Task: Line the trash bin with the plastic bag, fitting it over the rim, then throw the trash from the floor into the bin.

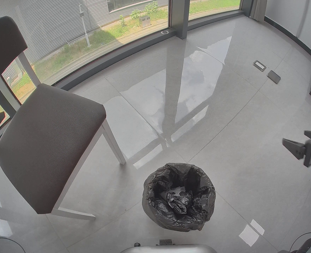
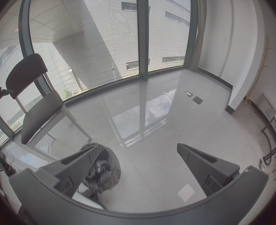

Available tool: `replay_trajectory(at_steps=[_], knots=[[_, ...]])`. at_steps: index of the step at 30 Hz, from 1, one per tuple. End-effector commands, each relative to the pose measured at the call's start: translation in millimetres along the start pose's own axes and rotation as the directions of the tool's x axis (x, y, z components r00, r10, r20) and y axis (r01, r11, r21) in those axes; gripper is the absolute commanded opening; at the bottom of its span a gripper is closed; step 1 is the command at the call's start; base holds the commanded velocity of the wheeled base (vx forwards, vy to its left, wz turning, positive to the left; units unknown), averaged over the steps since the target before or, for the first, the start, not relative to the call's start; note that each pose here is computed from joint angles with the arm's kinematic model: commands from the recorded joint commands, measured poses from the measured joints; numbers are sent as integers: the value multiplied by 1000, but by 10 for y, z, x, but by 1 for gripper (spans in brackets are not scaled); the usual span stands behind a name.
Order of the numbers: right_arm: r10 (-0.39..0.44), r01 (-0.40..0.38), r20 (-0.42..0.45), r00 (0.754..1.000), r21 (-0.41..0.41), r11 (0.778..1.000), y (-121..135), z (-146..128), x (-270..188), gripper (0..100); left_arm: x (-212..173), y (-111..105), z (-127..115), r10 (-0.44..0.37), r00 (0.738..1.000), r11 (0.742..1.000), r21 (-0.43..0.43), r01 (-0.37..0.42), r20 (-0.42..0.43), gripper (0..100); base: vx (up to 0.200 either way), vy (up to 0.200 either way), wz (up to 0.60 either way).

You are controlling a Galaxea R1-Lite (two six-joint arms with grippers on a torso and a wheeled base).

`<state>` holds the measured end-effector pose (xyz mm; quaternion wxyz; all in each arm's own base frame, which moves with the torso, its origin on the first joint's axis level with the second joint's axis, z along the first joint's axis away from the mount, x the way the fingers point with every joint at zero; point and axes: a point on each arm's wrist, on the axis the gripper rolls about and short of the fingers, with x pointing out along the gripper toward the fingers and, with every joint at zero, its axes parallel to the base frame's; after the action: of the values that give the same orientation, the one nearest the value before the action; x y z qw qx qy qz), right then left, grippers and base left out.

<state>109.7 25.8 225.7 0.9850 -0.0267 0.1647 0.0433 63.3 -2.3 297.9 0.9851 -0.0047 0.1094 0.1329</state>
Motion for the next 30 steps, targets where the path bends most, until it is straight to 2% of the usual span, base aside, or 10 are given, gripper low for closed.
replay_trajectory(at_steps=[1, 2, 6, 11, 16, 22, 23, 24, 28, 30], knots=[[-171, 165, 87, 981, 69, 984, -198, -888, -1467, 100, -1336, 575, -578, 152, 974, 988, -28, -149, 169, 100, 0, 0, 0], [-171, 165, 87, 981, 69, 984, -198, -888, -1467, 100, -1336, 575, -578, 152, 974, 988, -28, -149, 169, 100, 0, 0, 0], [-196, 186, 123, 973, 88, 979, -169, -1204, -1593, 100, -1536, 628, -795, 173, 969, 985, -40, -168, 176, 100, 0, 0, 0], [-264, 255, 62, 963, 123, 959, -92, -1383, -1655, 100, -1672, 611, -897, 218, 962, 976, -52, -212, 163, 100, 0, 0, 0], [-250, 244, 37, 967, 120, 962, -77, -1630, -1475, 100, -1721, 618, -1009, 225, 960, 974, -58, -219, 165, 100, 0, 0, 0], [-191, 164, 235, 953, 129, 978, -94, -1789, -903, 100, -1826, 641, -1162, 233, 961, 972, -52, -227, 150, 100, 0, 0, 0], [-191, 164, 235, 953, 129, 978, -94, -1789, -903, 100, -1826, 641, -1162, 233, 961, 972, -52, -227, 150, 100, 0, 0, 0], [-156, 127, 282, 946, 122, 984, -96, -1772, -828, 100, -1902, 635, -1230, 249, 957, 968, -53, -244, 146, 100, 0, 0, 0], [-129, 98, 305, 944, 113, 989, -85, -1790, -829, 100, -1978, 622, -1395, 265, 956, 964, -58, -260, 127, 100, 0, 0, 0], [-141, 109, 317, 938, 118, 987, -86, -1795, -836, 100, -1973, 621, -1409, 264, 958, 962, -99, -253, 115, 100, 0, 0, 0]])
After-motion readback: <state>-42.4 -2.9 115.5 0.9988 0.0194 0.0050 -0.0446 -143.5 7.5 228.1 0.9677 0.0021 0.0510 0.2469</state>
